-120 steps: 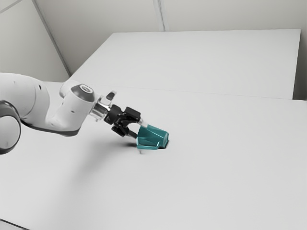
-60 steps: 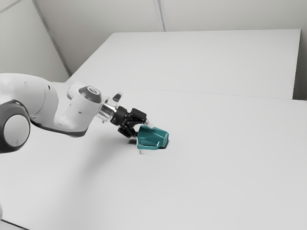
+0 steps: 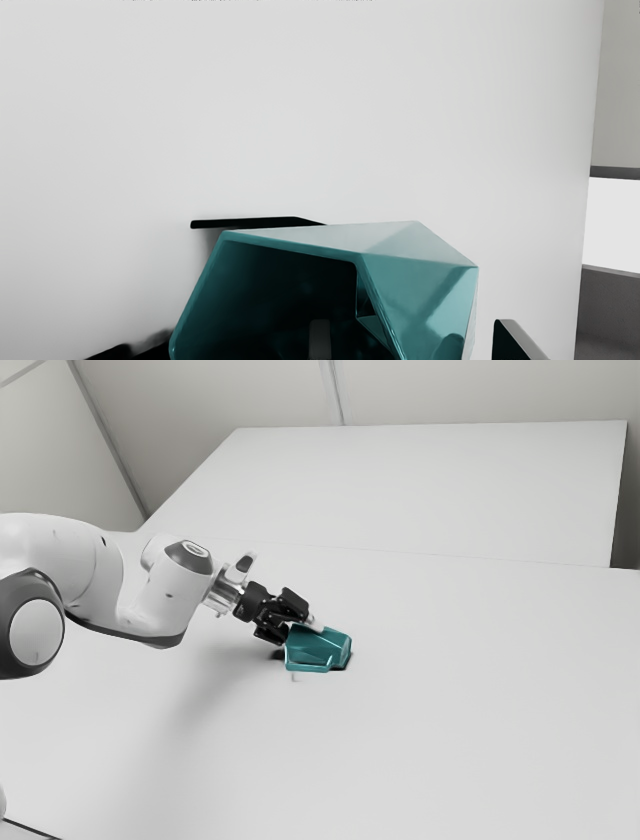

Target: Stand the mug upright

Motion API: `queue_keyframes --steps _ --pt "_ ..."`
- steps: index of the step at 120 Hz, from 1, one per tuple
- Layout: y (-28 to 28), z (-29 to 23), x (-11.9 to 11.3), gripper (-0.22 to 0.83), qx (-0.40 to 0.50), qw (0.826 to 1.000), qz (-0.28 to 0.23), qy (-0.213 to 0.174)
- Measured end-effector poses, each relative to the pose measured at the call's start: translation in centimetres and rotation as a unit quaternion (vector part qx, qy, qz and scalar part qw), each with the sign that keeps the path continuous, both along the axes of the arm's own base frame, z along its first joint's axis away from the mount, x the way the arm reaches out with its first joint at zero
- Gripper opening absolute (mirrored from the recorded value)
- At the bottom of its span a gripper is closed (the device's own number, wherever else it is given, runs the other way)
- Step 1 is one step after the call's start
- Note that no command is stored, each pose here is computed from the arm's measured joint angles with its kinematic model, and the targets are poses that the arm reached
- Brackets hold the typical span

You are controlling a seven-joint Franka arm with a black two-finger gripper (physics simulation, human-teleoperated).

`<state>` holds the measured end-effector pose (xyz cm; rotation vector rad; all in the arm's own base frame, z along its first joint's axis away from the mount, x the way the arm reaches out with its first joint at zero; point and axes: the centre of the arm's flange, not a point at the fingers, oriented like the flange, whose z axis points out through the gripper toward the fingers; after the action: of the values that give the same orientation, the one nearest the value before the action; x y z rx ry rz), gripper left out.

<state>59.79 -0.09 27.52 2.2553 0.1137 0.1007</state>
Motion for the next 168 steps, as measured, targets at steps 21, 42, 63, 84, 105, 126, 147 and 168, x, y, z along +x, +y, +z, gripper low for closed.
queue_keyframes --steps 21,42,63,84,105,126,147,168 --pt "0.1 0.2 0.0 0.15 0.0 1.0 -0.001 -0.004" --pt "0.0 0.9 0.5 0.05 0.001 1.0 -0.003 -0.013" --pt "-0.6 1.8 1.0 -0.01 0.0 1.0 -0.008 -0.023" --pt "-1.1 2.7 1.8 -0.07 0.001 0.999 -0.014 -0.035" --pt "-1.3 2.8 1.9 -0.13 0.006 0.999 -0.015 -0.037" --pt "-1.3 5.0 3.3 -0.15 0.035 0.997 -0.033 -0.062" --pt "-0.8 7.4 4.0 -0.16 0.086 0.991 -0.069 -0.076" --pt "0.0 11.4 4.3 -0.17 0.171 0.974 -0.129 -0.078"
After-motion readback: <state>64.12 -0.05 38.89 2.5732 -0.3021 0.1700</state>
